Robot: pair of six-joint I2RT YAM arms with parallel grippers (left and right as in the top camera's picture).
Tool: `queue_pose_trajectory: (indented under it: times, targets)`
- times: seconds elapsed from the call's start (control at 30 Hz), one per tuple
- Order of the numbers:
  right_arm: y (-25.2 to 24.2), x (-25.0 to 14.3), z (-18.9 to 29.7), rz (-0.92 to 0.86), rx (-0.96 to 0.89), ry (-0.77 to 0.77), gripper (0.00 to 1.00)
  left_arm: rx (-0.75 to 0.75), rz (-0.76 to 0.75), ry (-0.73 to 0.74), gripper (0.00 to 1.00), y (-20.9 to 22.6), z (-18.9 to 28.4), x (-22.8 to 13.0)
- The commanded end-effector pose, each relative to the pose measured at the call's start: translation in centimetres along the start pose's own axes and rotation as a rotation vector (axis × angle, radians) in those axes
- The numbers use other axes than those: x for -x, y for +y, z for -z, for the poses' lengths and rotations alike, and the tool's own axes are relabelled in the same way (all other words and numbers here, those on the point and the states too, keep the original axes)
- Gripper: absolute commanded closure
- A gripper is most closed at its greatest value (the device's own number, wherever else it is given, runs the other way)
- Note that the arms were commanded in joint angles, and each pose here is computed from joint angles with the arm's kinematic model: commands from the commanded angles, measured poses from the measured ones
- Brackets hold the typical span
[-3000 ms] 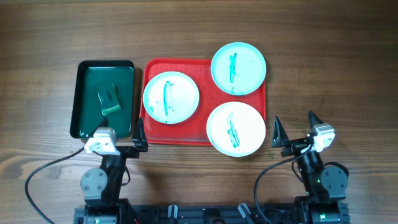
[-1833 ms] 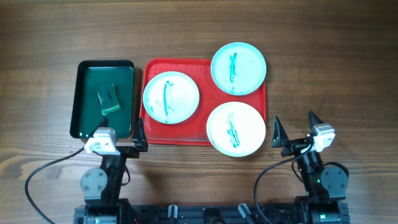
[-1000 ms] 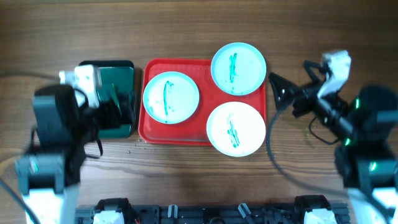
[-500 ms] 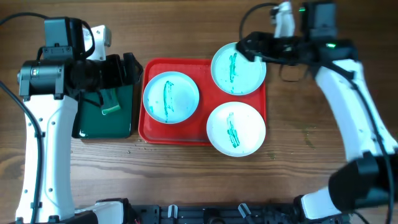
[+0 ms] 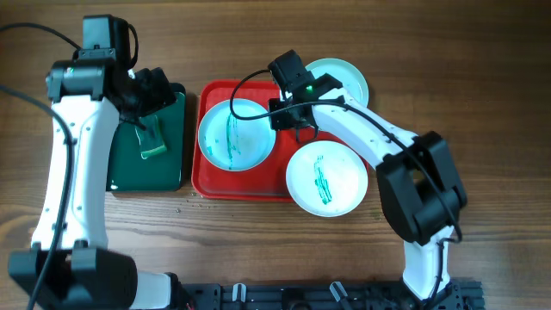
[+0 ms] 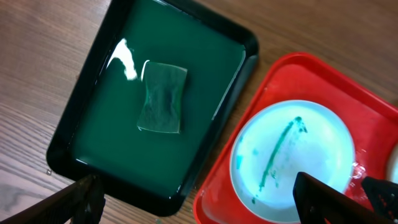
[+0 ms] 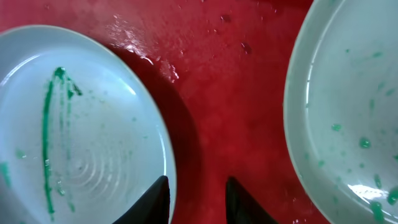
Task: Clean dirty plates on tray and stack at the side
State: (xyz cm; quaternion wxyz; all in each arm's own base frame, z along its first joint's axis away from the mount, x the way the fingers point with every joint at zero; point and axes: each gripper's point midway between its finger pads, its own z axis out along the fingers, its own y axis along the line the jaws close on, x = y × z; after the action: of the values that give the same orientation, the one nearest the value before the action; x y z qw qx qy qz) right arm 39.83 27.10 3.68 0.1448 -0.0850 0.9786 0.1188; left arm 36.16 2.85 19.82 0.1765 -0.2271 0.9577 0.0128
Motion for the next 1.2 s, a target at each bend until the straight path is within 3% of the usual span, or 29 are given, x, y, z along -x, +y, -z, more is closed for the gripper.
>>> queue_pose_trajectory:
  times: [0.0,0.17,0.3,0.53,0.57,0.63,0.7,0.77,0.83,0.9,1.03,1.17]
  targets:
    - [0.5,-0.1,-1.6,-0.010,0.025,0.022,0.70,0.060,0.029,0.047,0.06,0.6,-2.7,0.4]
    - [1.7,-0.1,-2.1,-0.024,0.100,0.024,0.70,0.070,-0.004,0.071,0.08,0.4,-4.3,0.5]
    - [1.1,-1.7,-4.1,-0.095,0.083,0.090,0.76,0.066,-0.054,0.067,0.09,0.5,-4.4,0.6]
    - [2.0,-3.8,-4.9,-0.144,0.110,0.171,0.89,0.086,-0.015,0.085,0.14,2.1,-4.8,0.6]
    - [2.0,-4.0,-4.8,-0.160,0.105,0.179,0.95,0.091,-0.016,0.097,0.16,2.2,-5.1,0.2]
    - [1.7,-4.0,-4.9,-0.167,0.088,0.177,0.96,0.096,-0.017,0.112,0.25,2.3,-5.9,-0.3]
    - [1.6,-4.0,-4.9,-0.164,0.084,0.175,0.96,0.095,-0.012,0.109,0.37,2.3,-7.0,-0.5]
    - [1.5,-4.0,-4.9,-0.164,0.078,0.175,0.96,0.095,0.017,0.100,0.57,2.4,-8.8,-0.9]
    - [1.3,-4.0,-4.9,-0.163,0.069,0.169,0.96,0.098,0.043,0.089,0.69,2.9,-10.4,-1.1]
    - [1.3,-3.9,-4.9,-0.163,0.068,0.168,0.96,0.124,0.072,0.068,0.58,4.1,-12.2,-1.3]
    - [1.3,-3.8,-4.9,-0.163,0.070,0.163,0.96,0.135,0.093,0.063,0.69,5.3,-15.5,-2.2]
    - [1.4,-3.8,-4.9,-0.164,0.070,0.162,0.96,0.138,0.092,0.072,0.67,5.5,-18.2,-3.4]
